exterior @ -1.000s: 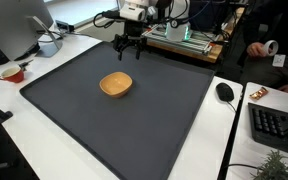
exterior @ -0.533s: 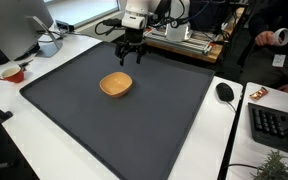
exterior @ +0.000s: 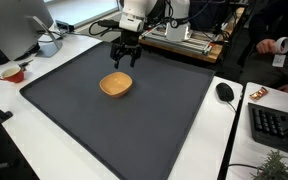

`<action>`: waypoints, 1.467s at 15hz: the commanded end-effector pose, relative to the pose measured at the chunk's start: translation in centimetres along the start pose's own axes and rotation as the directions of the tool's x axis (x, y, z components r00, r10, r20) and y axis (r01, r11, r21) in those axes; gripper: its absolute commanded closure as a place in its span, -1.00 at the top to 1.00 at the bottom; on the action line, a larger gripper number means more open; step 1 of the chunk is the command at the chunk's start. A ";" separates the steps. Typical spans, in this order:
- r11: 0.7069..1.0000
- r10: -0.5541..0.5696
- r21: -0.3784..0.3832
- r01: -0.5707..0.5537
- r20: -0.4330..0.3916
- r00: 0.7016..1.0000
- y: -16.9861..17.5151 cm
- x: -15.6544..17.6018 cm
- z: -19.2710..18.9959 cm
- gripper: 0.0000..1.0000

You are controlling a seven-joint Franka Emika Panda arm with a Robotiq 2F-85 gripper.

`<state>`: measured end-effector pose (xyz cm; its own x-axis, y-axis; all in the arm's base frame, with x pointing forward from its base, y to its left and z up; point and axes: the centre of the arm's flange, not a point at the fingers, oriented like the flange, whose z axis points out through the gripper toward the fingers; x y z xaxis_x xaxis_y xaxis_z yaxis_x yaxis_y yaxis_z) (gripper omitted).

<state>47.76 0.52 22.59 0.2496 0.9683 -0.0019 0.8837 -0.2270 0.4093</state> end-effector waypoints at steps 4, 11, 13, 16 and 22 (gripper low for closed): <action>0.999 -0.051 0.004 0.051 0.013 0.999 -2.6 2.1 4.9 0.48; 0.999 -0.041 -0.005 0.041 0.017 0.999 -2.6 2.5 6.1 -0.64; 0.999 -0.032 -0.009 0.032 0.011 0.999 -2.4 2.3 5.7 -0.92; 0.999 -0.034 0.003 0.034 0.017 0.999 -2.6 2.1 5.5 -1.00; 0.998 -0.040 0.046 0.039 0.017 0.999 -3.1 1.9 4.6 -0.98</action>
<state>48.36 2.51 16.70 0.2234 0.9737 -0.0437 0.9025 -0.1897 0.3868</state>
